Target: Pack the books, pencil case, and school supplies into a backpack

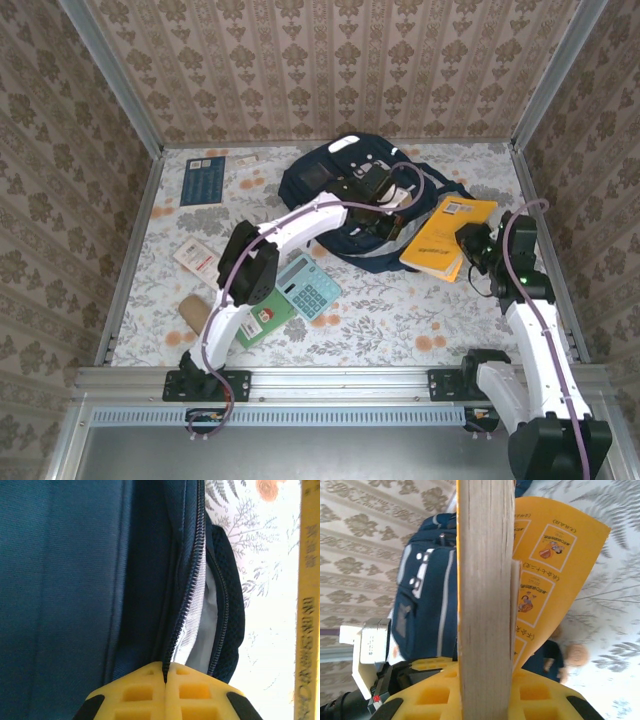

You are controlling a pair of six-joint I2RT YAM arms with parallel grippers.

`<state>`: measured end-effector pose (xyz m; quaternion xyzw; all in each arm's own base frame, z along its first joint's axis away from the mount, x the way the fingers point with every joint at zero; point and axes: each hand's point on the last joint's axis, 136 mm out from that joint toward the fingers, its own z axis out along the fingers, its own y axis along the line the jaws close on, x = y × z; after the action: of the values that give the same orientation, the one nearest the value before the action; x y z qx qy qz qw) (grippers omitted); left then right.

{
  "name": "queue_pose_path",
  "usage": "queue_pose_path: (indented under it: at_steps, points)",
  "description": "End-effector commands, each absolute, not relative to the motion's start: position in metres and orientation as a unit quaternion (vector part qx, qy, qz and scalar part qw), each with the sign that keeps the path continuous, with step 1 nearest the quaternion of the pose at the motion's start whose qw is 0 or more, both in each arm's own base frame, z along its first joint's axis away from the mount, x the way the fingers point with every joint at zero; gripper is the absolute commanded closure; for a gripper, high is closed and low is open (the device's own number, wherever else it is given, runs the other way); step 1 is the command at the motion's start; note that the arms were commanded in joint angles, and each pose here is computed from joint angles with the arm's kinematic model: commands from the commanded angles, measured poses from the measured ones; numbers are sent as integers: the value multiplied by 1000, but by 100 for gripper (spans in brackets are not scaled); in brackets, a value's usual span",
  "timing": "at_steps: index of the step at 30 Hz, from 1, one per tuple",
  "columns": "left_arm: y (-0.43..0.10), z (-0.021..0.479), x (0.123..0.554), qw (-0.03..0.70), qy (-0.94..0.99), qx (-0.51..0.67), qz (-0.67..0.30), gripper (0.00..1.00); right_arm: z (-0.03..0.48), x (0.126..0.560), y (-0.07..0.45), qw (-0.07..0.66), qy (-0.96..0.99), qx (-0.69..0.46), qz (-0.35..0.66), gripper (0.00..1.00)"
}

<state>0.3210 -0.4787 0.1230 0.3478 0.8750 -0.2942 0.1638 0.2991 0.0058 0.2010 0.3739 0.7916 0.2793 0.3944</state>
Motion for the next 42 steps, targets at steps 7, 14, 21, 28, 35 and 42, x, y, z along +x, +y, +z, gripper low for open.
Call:
queue_pose_path:
  at_steps: [7, 14, 21, 28, 35, 42]
  points:
    - [-443, 286, 365, 315, 840, 265, -353, 100, 231, 340, 45, 404, 762, 320, 392, 100]
    - [-430, 330, 382, 353, 824, 241, -373, 100, 212, 364, 69, 383, 760, 330, 409, 100]
    - [-432, 342, 387, 365, 819, 229, -379, 100, 194, 393, 100, 346, 761, 352, 422, 100]
    - [-426, 332, 397, 367, 831, 194, -371, 100, 201, 370, 53, 418, 743, 417, 316, 100]
    - [-431, 341, 395, 370, 818, 203, -392, 100, 195, 374, 70, 400, 749, 391, 354, 100]
    - [-441, 348, 377, 353, 801, 242, -419, 100, 202, 417, 109, 381, 737, 350, 435, 100]
